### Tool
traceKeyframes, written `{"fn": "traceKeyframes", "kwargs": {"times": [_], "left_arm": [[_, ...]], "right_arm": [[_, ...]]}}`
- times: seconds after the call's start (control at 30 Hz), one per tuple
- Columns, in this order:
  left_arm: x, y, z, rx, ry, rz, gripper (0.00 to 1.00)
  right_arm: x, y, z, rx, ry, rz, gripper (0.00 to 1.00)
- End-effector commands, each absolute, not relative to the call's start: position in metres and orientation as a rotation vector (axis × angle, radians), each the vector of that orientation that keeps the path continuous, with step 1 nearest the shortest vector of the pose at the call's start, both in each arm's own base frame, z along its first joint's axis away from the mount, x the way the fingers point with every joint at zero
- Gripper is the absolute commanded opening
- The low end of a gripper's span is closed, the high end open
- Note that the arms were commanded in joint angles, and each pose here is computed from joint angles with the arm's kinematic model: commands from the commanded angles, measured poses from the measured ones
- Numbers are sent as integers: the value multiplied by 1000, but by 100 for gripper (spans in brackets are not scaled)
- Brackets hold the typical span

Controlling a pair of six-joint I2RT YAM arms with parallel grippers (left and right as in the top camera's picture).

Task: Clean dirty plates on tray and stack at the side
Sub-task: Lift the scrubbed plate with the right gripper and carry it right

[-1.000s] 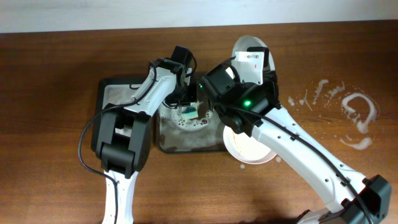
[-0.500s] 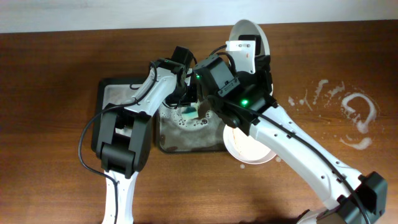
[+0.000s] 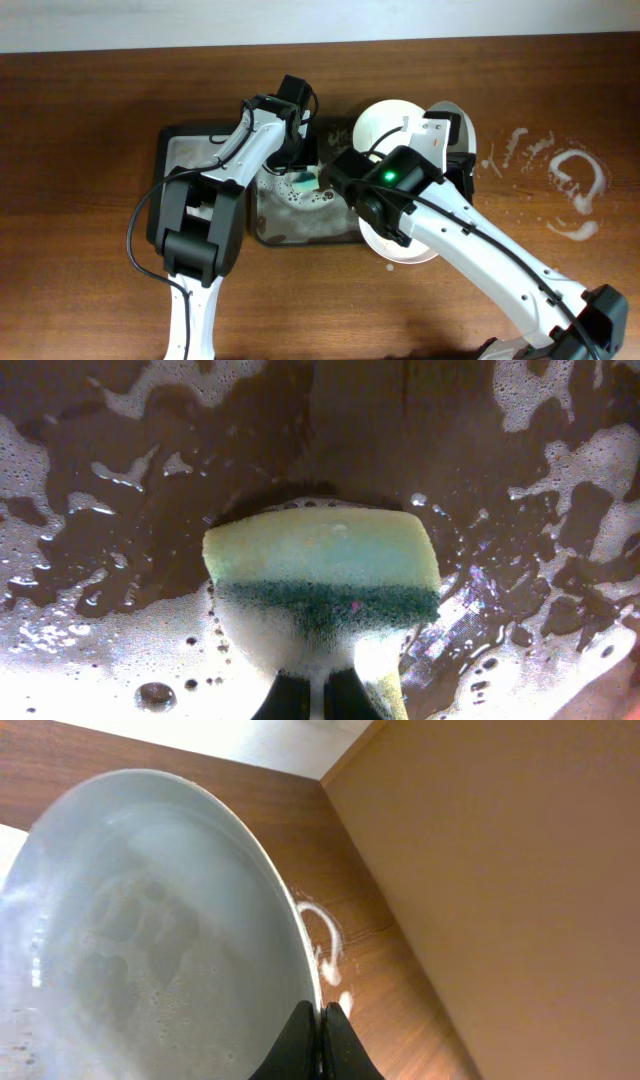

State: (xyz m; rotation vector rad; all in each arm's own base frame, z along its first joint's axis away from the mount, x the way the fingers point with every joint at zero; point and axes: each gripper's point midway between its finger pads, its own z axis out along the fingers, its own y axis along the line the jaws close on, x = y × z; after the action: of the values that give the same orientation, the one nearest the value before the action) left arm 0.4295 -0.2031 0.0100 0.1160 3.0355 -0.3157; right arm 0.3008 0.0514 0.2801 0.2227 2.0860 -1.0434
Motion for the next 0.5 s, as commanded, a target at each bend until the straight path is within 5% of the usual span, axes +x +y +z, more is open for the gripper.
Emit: {"fn": "traceKeyframes", "kwargs": {"times": [0.0, 0.23, 0.47], "left_arm": [[413, -201, -23, 108, 3121, -272, 1], [415, -203, -23, 112, 3109, -278, 1], [416, -203, -23, 112, 3107, -279, 1]], "right_arm": [[291, 49, 281, 287, 2110, -995, 4], [281, 54, 262, 238, 2265, -978, 4], [290, 44, 300, 265, 2072, -968, 4]]}}
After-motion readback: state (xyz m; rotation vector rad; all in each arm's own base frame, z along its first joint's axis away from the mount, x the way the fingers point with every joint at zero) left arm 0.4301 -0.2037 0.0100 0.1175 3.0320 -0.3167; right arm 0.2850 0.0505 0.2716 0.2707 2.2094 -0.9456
